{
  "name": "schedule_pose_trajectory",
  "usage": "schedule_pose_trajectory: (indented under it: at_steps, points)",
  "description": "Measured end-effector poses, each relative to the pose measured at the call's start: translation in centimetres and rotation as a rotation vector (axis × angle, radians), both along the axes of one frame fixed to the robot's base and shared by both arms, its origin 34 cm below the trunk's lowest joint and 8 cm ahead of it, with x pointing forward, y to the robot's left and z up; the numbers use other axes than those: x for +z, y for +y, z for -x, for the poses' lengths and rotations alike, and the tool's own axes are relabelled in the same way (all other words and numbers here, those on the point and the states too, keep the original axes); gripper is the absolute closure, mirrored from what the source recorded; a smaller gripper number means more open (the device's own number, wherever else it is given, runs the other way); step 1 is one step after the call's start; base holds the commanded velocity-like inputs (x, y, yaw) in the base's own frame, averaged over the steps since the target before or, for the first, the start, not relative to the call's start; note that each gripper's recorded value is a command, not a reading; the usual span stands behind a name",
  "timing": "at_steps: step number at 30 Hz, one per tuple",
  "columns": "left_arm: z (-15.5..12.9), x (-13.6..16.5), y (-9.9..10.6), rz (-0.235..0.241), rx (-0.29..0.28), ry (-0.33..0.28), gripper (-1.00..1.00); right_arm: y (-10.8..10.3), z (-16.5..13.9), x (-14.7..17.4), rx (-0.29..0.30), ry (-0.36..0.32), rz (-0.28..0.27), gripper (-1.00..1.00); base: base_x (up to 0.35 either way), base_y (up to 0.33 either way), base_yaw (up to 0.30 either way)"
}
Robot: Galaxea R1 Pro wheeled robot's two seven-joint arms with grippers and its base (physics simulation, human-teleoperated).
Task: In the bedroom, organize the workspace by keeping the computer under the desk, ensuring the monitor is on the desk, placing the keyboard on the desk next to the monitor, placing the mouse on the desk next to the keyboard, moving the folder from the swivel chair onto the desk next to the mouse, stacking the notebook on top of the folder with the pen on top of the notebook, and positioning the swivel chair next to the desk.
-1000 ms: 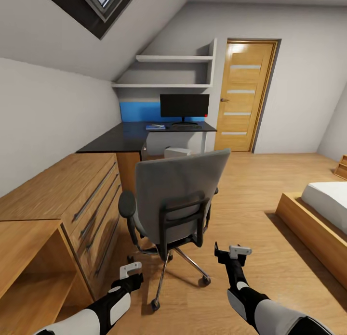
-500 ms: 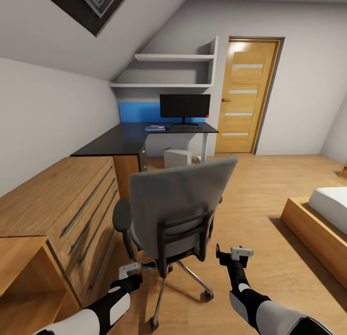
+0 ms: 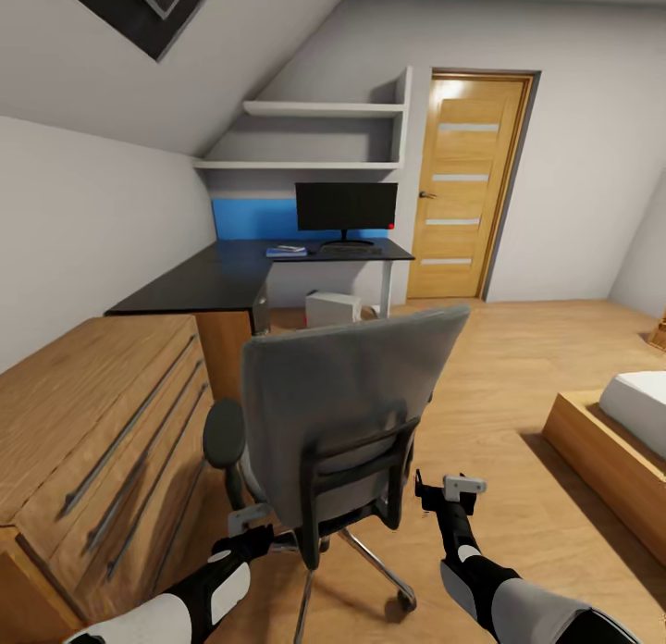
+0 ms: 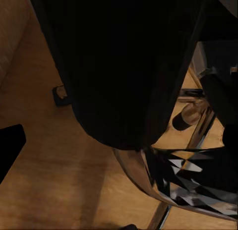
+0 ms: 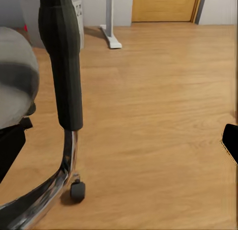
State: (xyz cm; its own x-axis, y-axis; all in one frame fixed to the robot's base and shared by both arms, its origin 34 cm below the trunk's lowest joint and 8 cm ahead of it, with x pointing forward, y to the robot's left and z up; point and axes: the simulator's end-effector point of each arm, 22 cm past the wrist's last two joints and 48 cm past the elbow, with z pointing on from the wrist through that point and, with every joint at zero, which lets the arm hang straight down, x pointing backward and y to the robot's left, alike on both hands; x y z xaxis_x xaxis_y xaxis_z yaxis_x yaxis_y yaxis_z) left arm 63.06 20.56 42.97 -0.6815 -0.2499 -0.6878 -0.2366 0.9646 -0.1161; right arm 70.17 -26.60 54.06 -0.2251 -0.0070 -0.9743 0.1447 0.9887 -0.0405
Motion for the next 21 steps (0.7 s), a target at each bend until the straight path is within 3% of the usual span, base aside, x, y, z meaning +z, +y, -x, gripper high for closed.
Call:
schedule_pose_trajectory:
  at_steps: [13,21]
  points:
    - [-0.8,1.2,0.1,0.003,0.014,-0.055,-1.0,0.0,-0.1,0.7,0.0,-0.011,0.0,-1.0,0.319,-0.081,-0.181]
    - [-0.8,1.2,0.2,0.004,0.017,-0.055,-1.0,0.3,-0.1,0.7,0.017,-0.011,0.008,-1.0,0.319,-0.083,-0.026]
